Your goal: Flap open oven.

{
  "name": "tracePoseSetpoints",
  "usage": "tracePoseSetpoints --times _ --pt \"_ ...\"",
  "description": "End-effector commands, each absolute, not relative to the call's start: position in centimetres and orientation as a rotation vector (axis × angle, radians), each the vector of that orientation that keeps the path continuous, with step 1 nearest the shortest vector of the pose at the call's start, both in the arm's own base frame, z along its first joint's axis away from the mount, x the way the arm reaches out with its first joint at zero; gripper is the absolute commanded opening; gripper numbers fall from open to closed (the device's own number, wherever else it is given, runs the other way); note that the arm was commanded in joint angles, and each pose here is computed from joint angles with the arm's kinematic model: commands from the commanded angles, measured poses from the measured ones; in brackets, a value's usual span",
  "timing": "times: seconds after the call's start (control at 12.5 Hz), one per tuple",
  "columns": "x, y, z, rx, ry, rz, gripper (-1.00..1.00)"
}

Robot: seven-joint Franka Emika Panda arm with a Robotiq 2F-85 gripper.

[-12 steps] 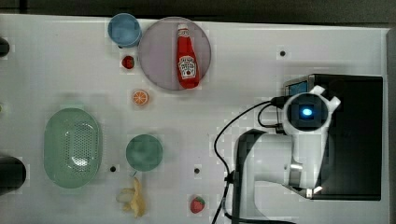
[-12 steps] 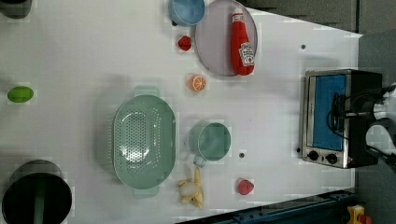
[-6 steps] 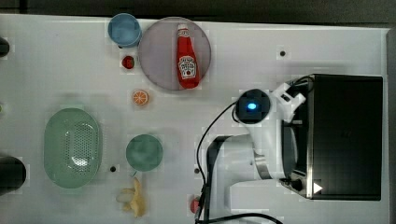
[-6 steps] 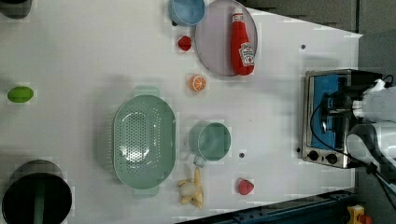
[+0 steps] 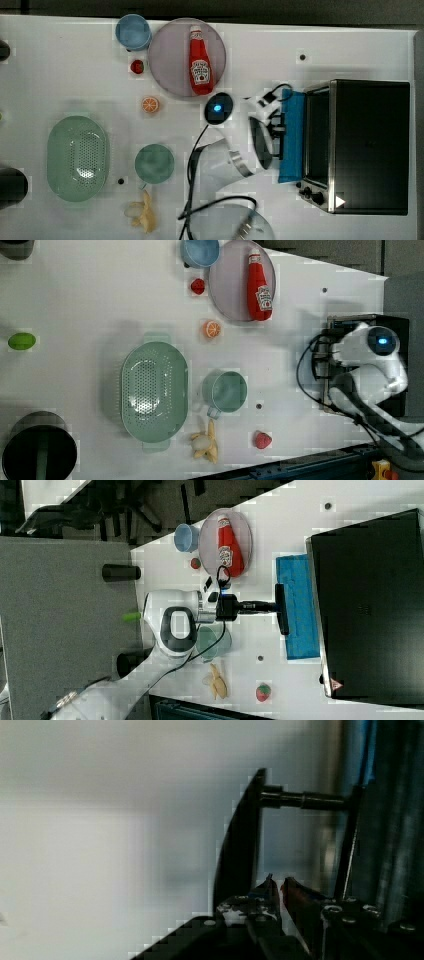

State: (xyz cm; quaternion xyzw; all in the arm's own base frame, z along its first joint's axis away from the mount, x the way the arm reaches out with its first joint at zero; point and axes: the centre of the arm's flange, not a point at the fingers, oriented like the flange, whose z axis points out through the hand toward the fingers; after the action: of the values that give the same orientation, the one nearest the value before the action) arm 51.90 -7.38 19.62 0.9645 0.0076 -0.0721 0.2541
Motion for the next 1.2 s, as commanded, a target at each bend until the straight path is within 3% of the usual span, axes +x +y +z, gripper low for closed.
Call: tracePoseSetpoints --times 0.08,0.8,1.2 --pt "51.5 -5.7 17.4 2.607 -0.032 -0.196 -0.65" --pt "52.5 -4.1 13.1 2.594 -0.068 -0.180 -0.65" --pt "55.1 -1.6 17.4 2.706 -0.197 -0.041 -0.65"
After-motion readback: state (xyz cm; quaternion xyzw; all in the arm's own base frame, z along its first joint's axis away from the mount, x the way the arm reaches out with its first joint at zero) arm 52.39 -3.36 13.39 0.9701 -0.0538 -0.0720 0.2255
